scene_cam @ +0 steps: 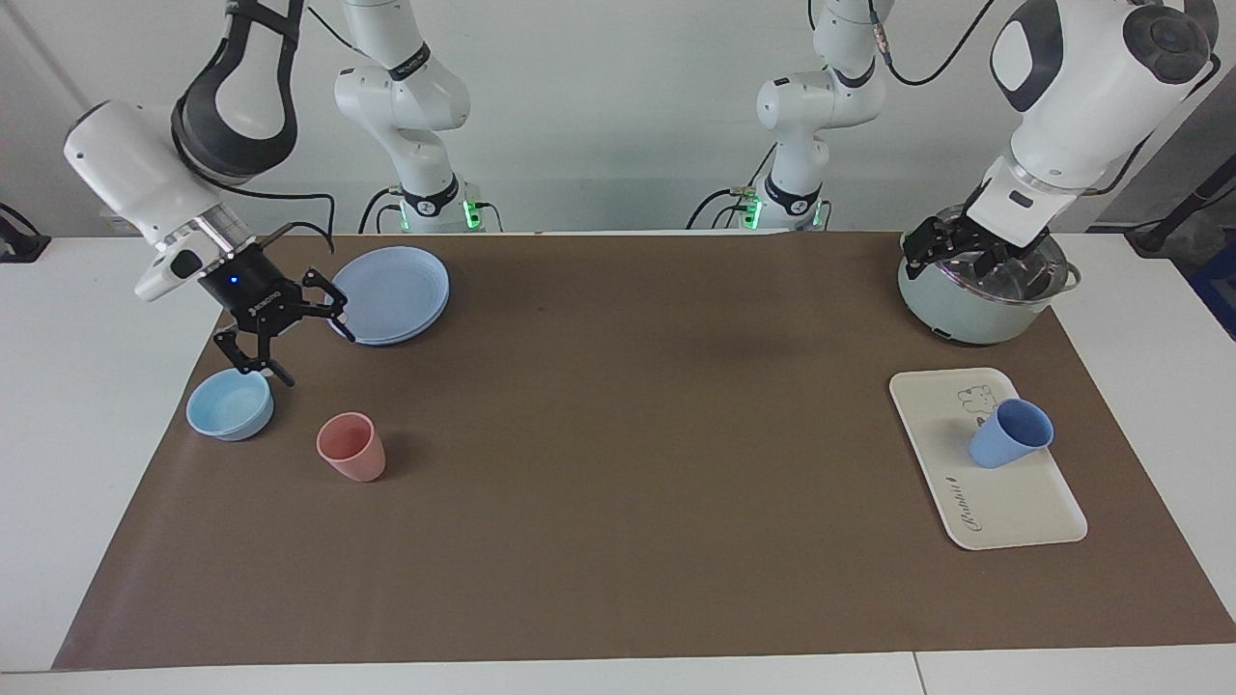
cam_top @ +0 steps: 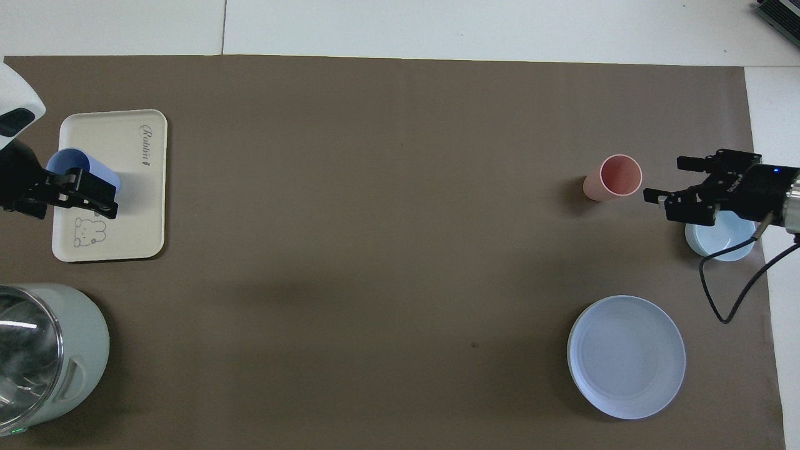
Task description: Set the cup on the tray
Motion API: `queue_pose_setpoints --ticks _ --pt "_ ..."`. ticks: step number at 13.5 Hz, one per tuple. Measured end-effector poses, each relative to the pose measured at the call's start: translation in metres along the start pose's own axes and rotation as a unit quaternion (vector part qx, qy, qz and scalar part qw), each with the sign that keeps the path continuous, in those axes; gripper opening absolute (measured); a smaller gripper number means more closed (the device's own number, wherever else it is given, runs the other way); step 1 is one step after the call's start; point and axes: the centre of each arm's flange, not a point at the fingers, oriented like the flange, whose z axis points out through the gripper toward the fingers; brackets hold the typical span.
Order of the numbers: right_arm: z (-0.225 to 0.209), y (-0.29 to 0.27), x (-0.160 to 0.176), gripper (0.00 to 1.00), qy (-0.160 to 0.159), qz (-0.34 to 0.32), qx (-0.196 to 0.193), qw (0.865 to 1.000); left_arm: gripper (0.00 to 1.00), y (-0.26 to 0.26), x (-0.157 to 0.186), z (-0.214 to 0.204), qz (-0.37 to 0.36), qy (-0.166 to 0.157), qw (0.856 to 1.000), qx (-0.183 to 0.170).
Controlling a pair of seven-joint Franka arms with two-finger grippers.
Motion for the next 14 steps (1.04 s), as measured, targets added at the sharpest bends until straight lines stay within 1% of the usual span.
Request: queue_pose_setpoints --ticks 1,4,5,6,8,10,11,14 --pt "-0.003 -0.009 0.005 1.00 -0.020 0.014 -0.022 0.999 1.00 0.000 0.003 -0.002 -0.001 0.012 1.000 -0.001" --pt "-0.017 -0.033 0.021 1.00 -0.070 0.069 -0.092 0.991 1.00 0.001 0.018 -0.014 -0.009 0.084 0.996 -0.005" --pt "-0.022 -0.038 0.025 1.00 -0.084 0.088 -0.110 0.986 1.00 0.001 0.021 -0.016 -0.012 0.099 0.995 -0.006" --pt "-0.028 -0.041 0.029 1.00 -0.094 0.107 -0.124 0.982 1.00 0.001 0.022 -0.016 -0.013 0.104 0.995 -0.006" --pt "-0.041 -0.043 0.031 1.00 -0.117 0.139 -0.133 0.974 1.00 0.001 0.022 -0.012 -0.013 0.101 0.995 -0.006" --pt "-0.057 -0.045 0.030 1.00 -0.155 0.174 -0.150 0.961 1.00 0.008 0.023 -0.008 -0.007 0.096 0.995 -0.006" --pt "-0.064 -0.046 0.028 1.00 -0.169 0.197 -0.155 0.953 1.00 0.015 0.022 -0.006 -0.002 0.095 0.995 -0.005" --pt "-0.085 -0.051 0.026 1.00 -0.206 0.239 -0.151 0.937 1.00 0.041 0.020 -0.004 -0.004 0.093 0.996 -0.007"
